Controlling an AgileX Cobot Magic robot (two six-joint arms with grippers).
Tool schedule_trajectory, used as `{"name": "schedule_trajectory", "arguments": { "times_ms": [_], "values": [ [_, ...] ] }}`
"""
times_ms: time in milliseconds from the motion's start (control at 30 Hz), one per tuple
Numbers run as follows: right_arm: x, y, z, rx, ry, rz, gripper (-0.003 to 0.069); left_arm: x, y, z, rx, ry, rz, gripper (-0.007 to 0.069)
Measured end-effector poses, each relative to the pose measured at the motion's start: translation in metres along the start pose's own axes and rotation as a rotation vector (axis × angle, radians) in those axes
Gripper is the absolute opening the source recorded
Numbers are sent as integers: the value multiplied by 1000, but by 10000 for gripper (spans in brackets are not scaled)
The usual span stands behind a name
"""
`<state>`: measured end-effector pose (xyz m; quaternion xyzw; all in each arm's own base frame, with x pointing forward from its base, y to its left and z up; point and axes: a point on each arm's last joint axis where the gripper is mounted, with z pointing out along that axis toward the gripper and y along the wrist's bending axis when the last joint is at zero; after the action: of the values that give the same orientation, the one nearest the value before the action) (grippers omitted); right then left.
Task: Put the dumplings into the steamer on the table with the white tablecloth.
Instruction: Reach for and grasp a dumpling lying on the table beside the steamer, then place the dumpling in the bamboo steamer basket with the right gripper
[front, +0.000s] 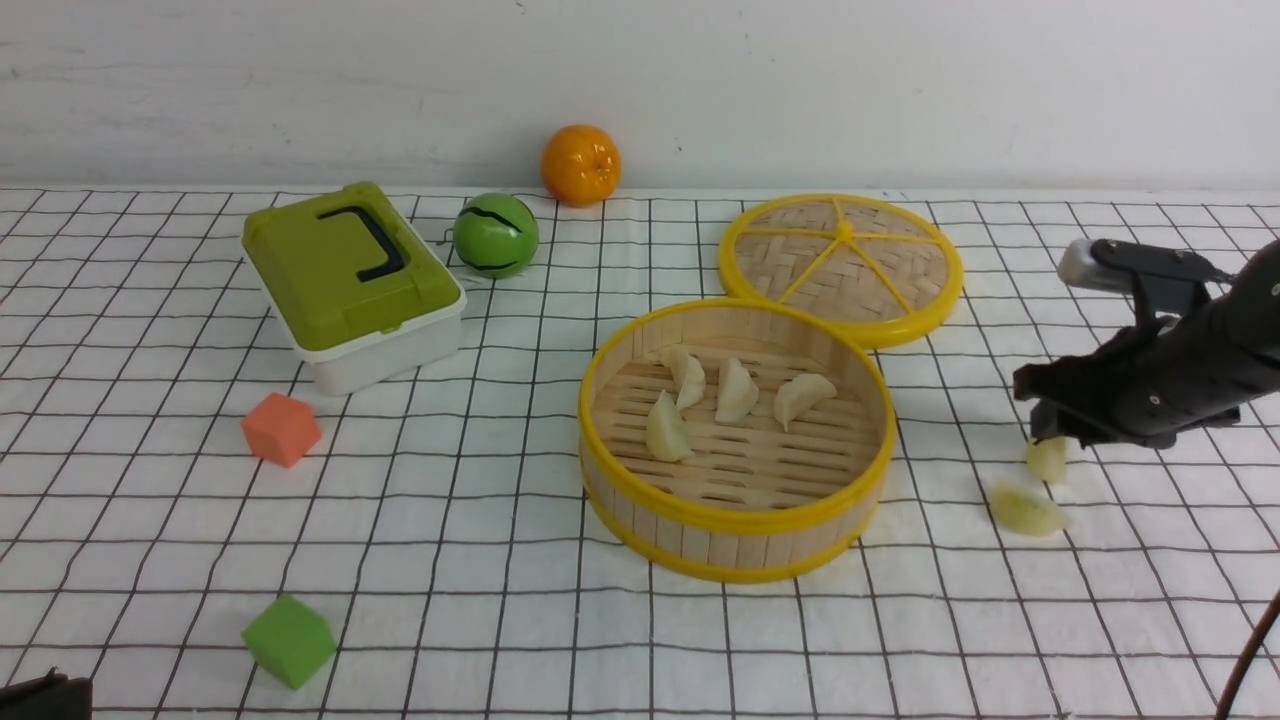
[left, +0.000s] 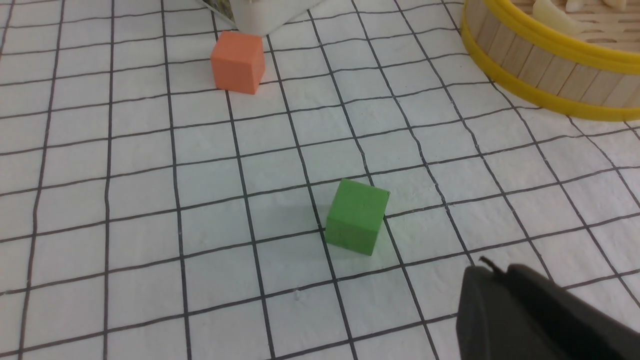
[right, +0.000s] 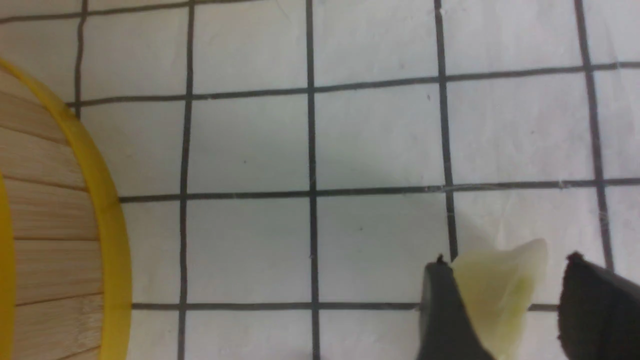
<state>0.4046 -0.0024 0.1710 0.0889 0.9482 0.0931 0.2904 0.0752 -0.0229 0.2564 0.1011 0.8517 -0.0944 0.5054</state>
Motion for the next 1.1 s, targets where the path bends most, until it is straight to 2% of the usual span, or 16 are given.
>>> {"name": "schedule_trajectory", "arguments": {
  "times_ms": [67, 100, 200, 267, 400, 533, 633, 667, 700, 800, 833, 867, 967, 1100],
  "values": [
    [5, -2, 9, -3, 25, 23, 411, 0, 0, 0, 0, 0, 0, 38],
    [6, -2, 13, -3, 34, 31, 406, 0, 0, 0, 0, 0, 0, 39],
    [7, -3, 15, -3, 36, 36, 349, 0, 0, 0, 0, -1, 1, 39],
    [6, -2, 13, -6, 37, 36, 230, 0, 0, 0, 0, -1, 1, 39],
    [6, 1, 5, -18, 55, 32, 237, 0, 0, 0, -1, -2, 2, 39],
    [-8, 14, -34, -56, -23, 22, 237, 0, 0, 0, 1, -4, 2, 42],
    [-13, 48, -67, -132, -91, -34, 237, -1, 0, 0, 3, -8, 3, 45],
    [-13, 48, -67, -132, -91, -34, 237, -1, 0, 0, 3, -8, 3, 45],
    [-8, 75, -78, -185, -105, -108, 237, -1, 0, 0, 3, -8, 3, 46],
    [15, 131, -79, -283, -85, -265, 237, -1, 0, 0, 1, -9, 6, 45],
    [16, 134, -79, -288, -86, -274, 237, -1, 0, 0, 1, -9, 6, 45],
    [28, 154, -70, -315, -82, -329, 237, -1, 0, 0, 1, -9, 6, 47],
    [43, 175, -51, -326, -86, -364, 237, -1, 0, 0, 1, -9, 6, 48],
    [55, 183, -22, -312, -87, -341, 237, -1, 0, 0, 1, -9, 6, 53]
  ]
}}
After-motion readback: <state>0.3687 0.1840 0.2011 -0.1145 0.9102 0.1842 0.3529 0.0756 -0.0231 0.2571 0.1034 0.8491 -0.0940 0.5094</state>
